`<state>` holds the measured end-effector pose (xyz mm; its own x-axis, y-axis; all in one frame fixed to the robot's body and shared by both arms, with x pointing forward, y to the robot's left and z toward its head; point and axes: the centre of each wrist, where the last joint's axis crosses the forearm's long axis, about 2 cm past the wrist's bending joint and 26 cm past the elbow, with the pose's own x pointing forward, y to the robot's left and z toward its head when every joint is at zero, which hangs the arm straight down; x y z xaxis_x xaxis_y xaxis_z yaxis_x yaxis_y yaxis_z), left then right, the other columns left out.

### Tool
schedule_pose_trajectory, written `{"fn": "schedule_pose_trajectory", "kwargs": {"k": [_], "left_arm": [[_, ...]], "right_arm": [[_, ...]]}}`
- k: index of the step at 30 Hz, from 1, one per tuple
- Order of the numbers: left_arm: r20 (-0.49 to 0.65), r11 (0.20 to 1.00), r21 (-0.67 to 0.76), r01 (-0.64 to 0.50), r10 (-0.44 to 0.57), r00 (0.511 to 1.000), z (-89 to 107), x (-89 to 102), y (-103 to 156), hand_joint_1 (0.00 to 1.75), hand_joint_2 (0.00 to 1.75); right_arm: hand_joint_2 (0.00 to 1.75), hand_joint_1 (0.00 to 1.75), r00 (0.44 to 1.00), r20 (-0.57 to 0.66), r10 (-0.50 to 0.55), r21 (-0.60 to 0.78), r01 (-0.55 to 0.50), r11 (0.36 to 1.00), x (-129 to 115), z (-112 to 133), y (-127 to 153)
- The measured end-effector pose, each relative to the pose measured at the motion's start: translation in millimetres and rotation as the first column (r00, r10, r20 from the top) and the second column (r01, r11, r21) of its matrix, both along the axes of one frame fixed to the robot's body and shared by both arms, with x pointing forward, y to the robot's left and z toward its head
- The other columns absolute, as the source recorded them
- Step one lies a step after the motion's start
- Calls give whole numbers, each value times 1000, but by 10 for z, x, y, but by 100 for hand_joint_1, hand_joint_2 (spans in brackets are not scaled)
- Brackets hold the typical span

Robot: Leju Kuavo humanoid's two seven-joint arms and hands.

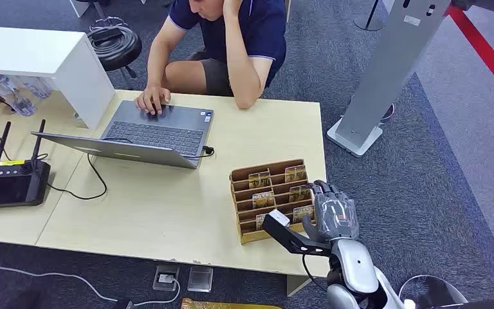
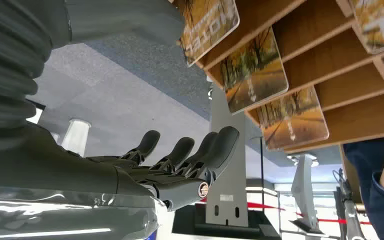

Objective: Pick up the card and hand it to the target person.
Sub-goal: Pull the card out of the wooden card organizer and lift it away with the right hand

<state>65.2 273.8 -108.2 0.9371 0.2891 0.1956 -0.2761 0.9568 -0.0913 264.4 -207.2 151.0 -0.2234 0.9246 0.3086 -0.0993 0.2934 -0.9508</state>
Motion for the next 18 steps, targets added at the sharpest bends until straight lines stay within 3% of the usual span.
{"fn": "schedule_pose_trajectory", "kwargs": {"k": [2, 6, 18], "left_arm": [[0, 1000, 0, 0, 0, 1000, 0, 1, 0, 0, 0], [-1, 1000, -1, -1, 1, 1000, 0, 1, 0, 0, 0], [-1, 1000, -2, 9, -9, 1000, 0, 0, -4, 0, 0]], "right_arm": [[175, 78, 1000, -6, 1, 0, -1, 1000, 6, -17, 5], [175, 123, 999, -36, 5, 5, -4, 1000, 18, -98, 17], [175, 120, 999, -54, 0, 17, 1, 1000, 57, -190, 52]]}}
